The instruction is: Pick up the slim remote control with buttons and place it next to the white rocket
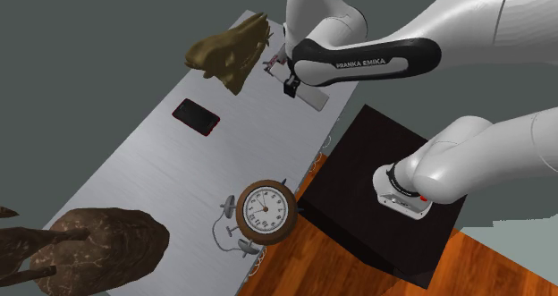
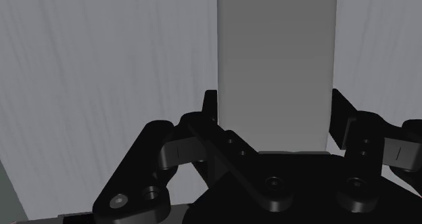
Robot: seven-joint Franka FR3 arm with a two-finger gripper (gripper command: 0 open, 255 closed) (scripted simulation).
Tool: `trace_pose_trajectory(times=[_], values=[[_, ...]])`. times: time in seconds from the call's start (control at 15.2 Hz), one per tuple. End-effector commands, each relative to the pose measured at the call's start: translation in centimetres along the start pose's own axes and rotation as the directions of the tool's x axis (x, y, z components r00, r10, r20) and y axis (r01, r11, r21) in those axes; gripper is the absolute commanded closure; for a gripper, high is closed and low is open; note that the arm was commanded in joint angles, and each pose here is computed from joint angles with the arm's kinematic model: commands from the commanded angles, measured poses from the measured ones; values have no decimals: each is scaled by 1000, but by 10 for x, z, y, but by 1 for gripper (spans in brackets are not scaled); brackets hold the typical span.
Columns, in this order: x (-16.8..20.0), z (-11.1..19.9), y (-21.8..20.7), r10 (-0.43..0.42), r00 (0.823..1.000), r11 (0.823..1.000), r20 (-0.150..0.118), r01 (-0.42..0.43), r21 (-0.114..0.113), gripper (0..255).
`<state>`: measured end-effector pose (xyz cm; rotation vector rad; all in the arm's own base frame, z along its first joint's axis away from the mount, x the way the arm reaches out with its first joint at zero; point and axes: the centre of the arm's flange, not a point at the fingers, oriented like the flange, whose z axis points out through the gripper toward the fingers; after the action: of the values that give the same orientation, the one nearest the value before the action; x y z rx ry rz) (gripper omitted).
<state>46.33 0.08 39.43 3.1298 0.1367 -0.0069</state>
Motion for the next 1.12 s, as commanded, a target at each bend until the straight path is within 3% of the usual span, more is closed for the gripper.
trace_pose_trajectory(times=[0.0,0.46,0.53,0.86,1.06], values=[[-2,8,1,0,1000,1000,3,0,1,255],[-2,8,1,0,1000,1000,3,0,1,255],[-2,10,1,0,1000,1000,3,0,1,0],[-2,8,1,0,1000,1000,3,0,1,0],[-2,-31,1,0,1000,1000,3,0,1,0]])
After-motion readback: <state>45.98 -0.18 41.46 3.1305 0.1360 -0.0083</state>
